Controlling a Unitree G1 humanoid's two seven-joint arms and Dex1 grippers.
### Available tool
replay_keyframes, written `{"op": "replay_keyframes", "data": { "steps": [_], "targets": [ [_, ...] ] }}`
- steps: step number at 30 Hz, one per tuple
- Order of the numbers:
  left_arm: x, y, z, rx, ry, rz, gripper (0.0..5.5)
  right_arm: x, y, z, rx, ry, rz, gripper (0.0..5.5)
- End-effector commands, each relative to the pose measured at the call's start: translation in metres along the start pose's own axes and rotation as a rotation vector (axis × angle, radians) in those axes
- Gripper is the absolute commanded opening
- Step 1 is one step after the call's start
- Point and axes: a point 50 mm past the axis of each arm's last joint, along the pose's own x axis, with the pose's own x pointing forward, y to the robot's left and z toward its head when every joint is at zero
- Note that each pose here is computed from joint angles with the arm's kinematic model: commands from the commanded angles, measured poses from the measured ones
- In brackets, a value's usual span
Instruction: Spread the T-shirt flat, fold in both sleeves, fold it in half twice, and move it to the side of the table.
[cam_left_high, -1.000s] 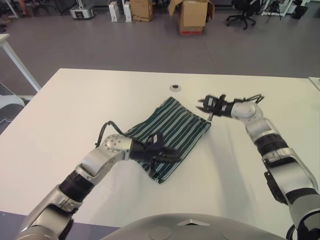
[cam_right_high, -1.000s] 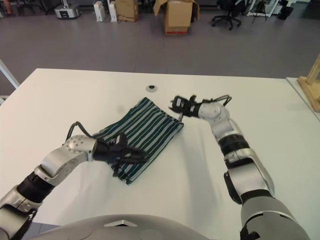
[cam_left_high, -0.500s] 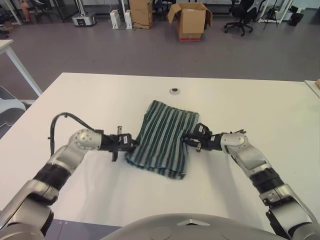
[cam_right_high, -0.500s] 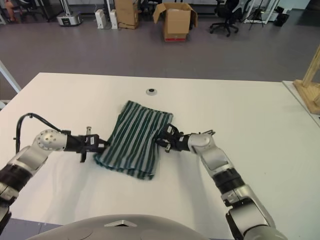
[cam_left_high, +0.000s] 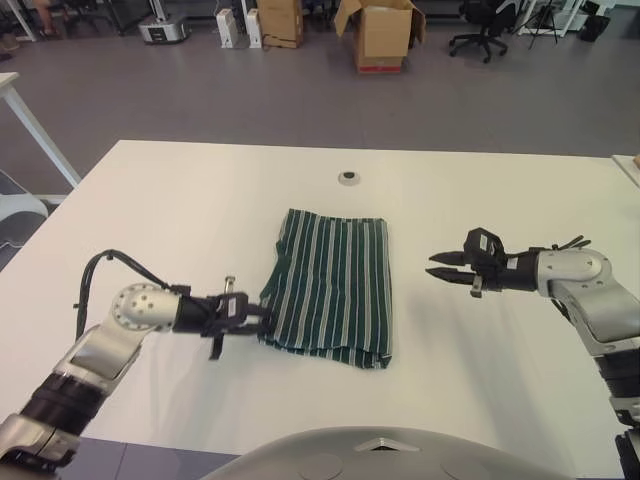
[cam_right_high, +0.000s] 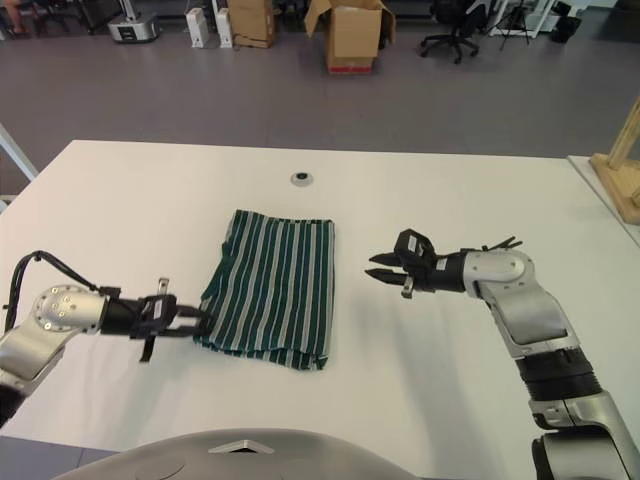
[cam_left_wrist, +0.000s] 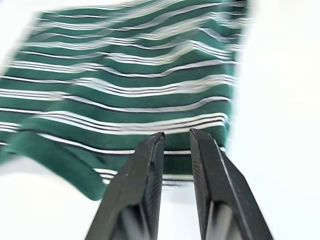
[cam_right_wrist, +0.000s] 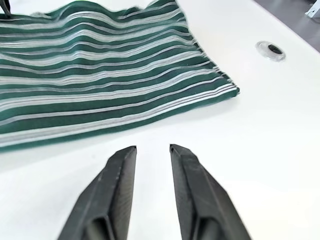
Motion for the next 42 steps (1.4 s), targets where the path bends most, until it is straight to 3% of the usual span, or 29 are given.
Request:
{"op": "replay_keyframes", "data": {
  "steps": [1,4,6,10,16,22,25,29,33,35,38,42],
  "targets": [
    [-0.037,0.019,-0.006,0.129,0.107,0.064,1.58,0.009,0.045,-0.017,-0.203,0.03,0.027,1.94],
    [-0.033,0.026,-0.026,0.412,0.232,0.094,2.1,0.017,0.065,-0.022,-0.471,0.029,0.03,2.5],
    [-0.026,0.025,-0.033,0.601,0.286,0.051,2.1,0.023,0.07,-0.023,-0.575,-0.009,0.04,2.5],
    [0.006,0.027,-0.034,0.909,0.228,-0.086,2.1,0.037,0.074,-0.018,-0.704,-0.112,0.056,2.5],
    [0.057,0.015,-0.039,1.005,0.072,-0.277,2.1,0.068,0.064,-0.013,-0.781,-0.152,0.139,2.5],
    [0.066,0.004,-0.047,1.024,0.05,-0.457,1.08,0.073,0.056,-0.016,-0.764,-0.13,0.246,1.47],
    [0.07,-0.009,-0.048,0.957,-0.016,-0.448,0.4,0.062,0.07,-0.009,-0.588,-0.168,0.383,0.78],
    [0.073,-0.042,-0.034,0.737,-0.104,-0.448,0.12,0.041,0.089,-0.003,-0.382,-0.154,0.555,0.17],
    [0.065,-0.06,-0.009,0.417,-0.198,-0.455,0.06,0.025,0.094,0.009,-0.185,-0.17,0.598,0.11],
    [0.065,-0.046,0.0,0.281,-0.228,-0.396,0.05,0.017,0.083,0.011,-0.03,-0.183,0.581,0.11],
    [0.059,-0.001,0.016,0.159,-0.269,-0.263,0.05,0.005,0.065,0.013,0.246,-0.219,0.58,0.11],
    [0.037,0.051,0.028,-0.105,-0.28,-0.192,0.04,0.002,0.019,0.027,0.5,-0.294,0.507,0.1]
  ]
}}
